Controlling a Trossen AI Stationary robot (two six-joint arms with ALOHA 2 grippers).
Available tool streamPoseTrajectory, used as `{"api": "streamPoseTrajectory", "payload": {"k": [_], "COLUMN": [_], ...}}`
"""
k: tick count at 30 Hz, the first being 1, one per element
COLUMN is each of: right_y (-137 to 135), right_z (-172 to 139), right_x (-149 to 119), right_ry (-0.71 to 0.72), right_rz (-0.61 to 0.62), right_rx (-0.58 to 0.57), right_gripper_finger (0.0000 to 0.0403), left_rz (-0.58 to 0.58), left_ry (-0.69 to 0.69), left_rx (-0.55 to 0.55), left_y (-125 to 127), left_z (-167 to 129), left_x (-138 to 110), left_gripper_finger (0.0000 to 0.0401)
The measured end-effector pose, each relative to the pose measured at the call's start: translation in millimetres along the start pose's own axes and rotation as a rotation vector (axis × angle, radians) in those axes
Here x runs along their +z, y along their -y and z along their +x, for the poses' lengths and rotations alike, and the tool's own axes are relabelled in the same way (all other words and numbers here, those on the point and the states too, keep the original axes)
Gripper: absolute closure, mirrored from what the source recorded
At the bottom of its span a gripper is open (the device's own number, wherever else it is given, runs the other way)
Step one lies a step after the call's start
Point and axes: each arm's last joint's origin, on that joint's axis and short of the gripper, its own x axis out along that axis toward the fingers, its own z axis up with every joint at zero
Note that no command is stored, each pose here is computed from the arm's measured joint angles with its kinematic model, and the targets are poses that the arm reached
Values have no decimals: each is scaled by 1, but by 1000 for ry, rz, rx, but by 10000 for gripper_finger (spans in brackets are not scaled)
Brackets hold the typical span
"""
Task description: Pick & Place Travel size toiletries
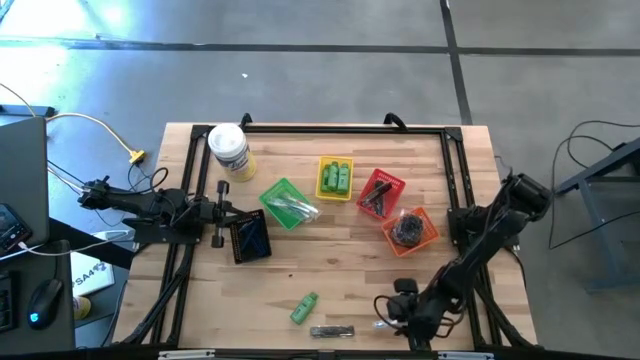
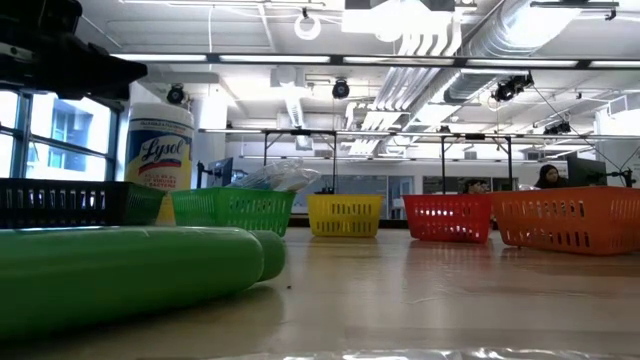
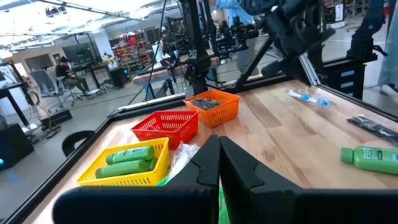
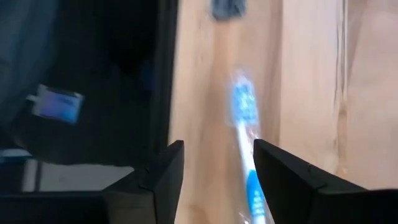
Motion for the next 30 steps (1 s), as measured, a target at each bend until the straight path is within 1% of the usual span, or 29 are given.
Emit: {"api": "streamPoseTrajectory", "payload": {"k": [5, 12, 18, 22, 24, 26, 30], "right_y": [4, 12, 15, 15, 16, 17, 20], "right_z": [12, 37, 46, 47, 47, 47, 48], "right_x": [-8, -19, -22, -22, -22, -21, -19], "right_ry": [-58, -165, -185, -160, -146, -138, -136], "right_rz": [-15, -21, -24, -28, -15, 21, 51], "right_rx": [-51, -85, -102, -126, -143, -153, -163], "right_gripper_finger": [224, 227, 227, 230, 239, 256, 315], "left_rz": [-24, -29, -30, -30, -30, -30, -29], "left_ry": [6, 7, 8, 8, 8, 9, 8], "left_rx": [1, 0, 0, 0, 0, 0, 0], "left_y": [0, 0, 0, 0, 0, 0, 0], "left_z": [0, 0, 0, 0, 0, 0, 0], "left_x": [1, 1, 1, 1, 1, 1, 1], "left_gripper_finger": [401, 401, 401, 401, 401, 401, 401]}}
